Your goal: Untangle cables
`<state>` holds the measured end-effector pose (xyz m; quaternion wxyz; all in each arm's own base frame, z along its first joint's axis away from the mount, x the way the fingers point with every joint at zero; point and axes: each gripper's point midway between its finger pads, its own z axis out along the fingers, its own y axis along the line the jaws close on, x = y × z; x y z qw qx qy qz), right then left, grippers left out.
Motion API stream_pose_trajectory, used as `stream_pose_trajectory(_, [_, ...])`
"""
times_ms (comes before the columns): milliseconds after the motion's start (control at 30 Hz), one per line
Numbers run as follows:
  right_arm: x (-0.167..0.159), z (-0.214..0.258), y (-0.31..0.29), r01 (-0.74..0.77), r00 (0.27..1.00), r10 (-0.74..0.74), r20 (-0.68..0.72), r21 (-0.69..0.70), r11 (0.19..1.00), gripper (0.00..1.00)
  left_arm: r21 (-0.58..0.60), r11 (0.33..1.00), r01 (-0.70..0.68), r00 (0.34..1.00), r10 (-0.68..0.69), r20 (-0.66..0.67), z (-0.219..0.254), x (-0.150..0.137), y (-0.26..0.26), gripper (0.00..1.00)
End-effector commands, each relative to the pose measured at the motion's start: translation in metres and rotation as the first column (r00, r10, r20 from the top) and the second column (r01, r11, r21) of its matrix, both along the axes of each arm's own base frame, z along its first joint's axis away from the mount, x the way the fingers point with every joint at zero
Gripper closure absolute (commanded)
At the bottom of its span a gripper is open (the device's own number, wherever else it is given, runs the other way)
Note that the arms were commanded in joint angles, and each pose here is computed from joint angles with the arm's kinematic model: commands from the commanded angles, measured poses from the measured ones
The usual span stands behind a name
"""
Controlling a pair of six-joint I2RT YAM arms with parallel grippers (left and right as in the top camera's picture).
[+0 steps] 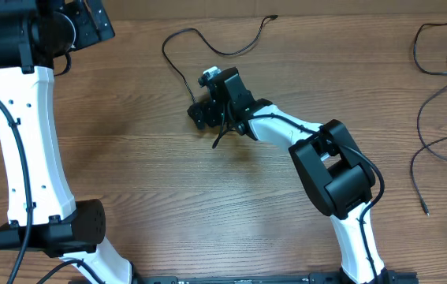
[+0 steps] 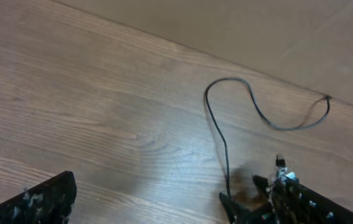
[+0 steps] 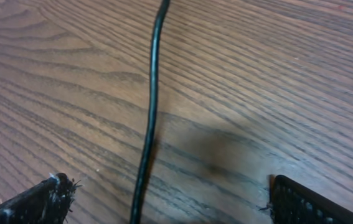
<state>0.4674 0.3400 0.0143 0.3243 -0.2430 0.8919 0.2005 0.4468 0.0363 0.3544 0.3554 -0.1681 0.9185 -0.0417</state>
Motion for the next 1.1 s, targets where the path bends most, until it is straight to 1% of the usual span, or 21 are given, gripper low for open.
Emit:
stream_pose_trajectory(0, [-0.003, -0.013, 0.003, -0.007, 1.000, 0.007, -0.029, -0.005, 1.000, 0.00, 0.008, 1.000, 0.027, 1.000, -0.027, 0.007, 0.006, -0.005, -0.003, 0.00])
stream_pose_trajectory(33, [-0.002, -0.012, 0.004, -0.007, 1.000, 0.007, -0.024, -0.002, 1.000, 0.00, 0.008, 1.000, 0.027, 1.000, -0.027, 0.005, 0.005, -0.006, -0.003, 0.00])
stream_pose_trajectory(67, [-0.001, -0.011, 0.005, -0.007, 1.000, 0.007, -0.017, 0.003, 1.000, 0.03, 0.008, 1.000, 0.027, 1.000, -0.027, 0.002, 0.005, -0.006, -0.003, 0.00])
stream_pose_trajectory(133, [0.002, -0.010, 0.007, -0.007, 1.000, 0.007, -0.001, 0.013, 1.000, 0.12, 0.010, 1.000, 0.030, 1.000, -0.030, -0.007, 0.004, -0.008, -0.003, 0.00])
stream_pose_trajectory(167, [0.003, -0.011, 0.009, -0.009, 1.000, 0.009, 0.006, 0.019, 1.000, 0.13, 0.011, 0.999, 0.033, 0.999, -0.032, -0.011, 0.003, -0.009, -0.003, 0.00])
stream_pose_trajectory(267, [0.002, -0.015, 0.020, -0.006, 1.000, 0.006, 0.014, 0.047, 0.999, 0.06, 0.010, 0.999, 0.033, 0.999, -0.033, -0.020, 0.001, -0.010, -0.004, 0.00])
stream_pose_trajectory(333, [0.002, -0.021, 0.030, -0.024, 0.999, 0.022, 0.039, 0.062, 0.998, 0.05, 0.009, 0.999, 0.033, 0.999, -0.033, -0.024, 0.001, -0.011, -0.004, 0.00])
stream_pose_trajectory(467, [0.003, -0.028, 0.050, -0.054, 0.994, 0.042, 0.104, 0.107, 0.993, 0.06, 0.008, 0.999, 0.034, 0.999, -0.033, -0.042, -0.002, -0.014, -0.004, 0.00])
stream_pose_trajectory(533, [0.001, -0.032, 0.057, -0.062, 0.992, 0.049, 0.114, 0.120, 0.991, 0.09, 0.009, 0.999, 0.036, 0.998, -0.036, -0.052, -0.004, -0.016, -0.004, 0.00])
stream_pose_trajectory(600, [-0.003, -0.038, 0.061, -0.055, 0.995, 0.043, 0.095, 0.129, 0.990, 0.13, 0.007, 0.999, 0.036, 0.997, -0.036, -0.062, -0.005, -0.018, -0.004, 0.00])
stream_pose_trajectory(633, [-0.006, -0.043, 0.062, -0.055, 0.996, 0.045, 0.082, 0.126, 0.991, 0.21, 0.010, 0.999, 0.039, 0.997, -0.039, -0.067, -0.006, -0.019, -0.004, 0.00])
stream_pose_trajectory(667, [-0.010, -0.048, 0.063, -0.058, 0.996, 0.049, 0.071, 0.119, 0.991, 0.36, 0.013, 0.999, 0.044, 0.996, -0.043, -0.072, -0.007, -0.020, -0.004, 0.00])
stream_pose_trajectory(700, [-0.011, -0.050, 0.063, -0.058, 0.997, 0.051, 0.062, 0.112, 0.992, 0.73, 0.018, 0.999, 0.051, 0.996, -0.049, -0.074, -0.007, -0.020, -0.004, 0.00])
stream_pose_trajectory(733, [-0.015, -0.056, 0.060, -0.055, 0.998, 0.052, 0.037, 0.095, 0.994, 0.96, 0.021, 0.998, 0.055, 0.996, -0.053, -0.077, -0.007, -0.021, -0.004, 0.00])
stream_pose_trajectory(933, [-0.029, -0.068, 0.043, -0.042, 0.997, 0.043, -0.067, 0.020, 0.999, 0.96, 0.020, 0.998, 0.057, 0.994, -0.055, -0.092, -0.010, -0.024, -0.005, 0.00])
stream_pose_trajectory(1000, [-0.028, -0.055, 0.032, -0.027, 0.996, 0.027, -0.090, 0.004, 1.000, 0.96, 0.019, 0.998, 0.057, 0.994, -0.055, -0.098, -0.010, -0.025, -0.005, 0.00])
stream_pose_trajectory(1067, [-0.023, -0.027, 0.021, -0.040, 0.997, 0.039, -0.064, -0.015, 0.999, 0.96, 0.018, 0.998, 0.058, 0.993, -0.056, -0.100, -0.011, -0.026, -0.005, 0.00])
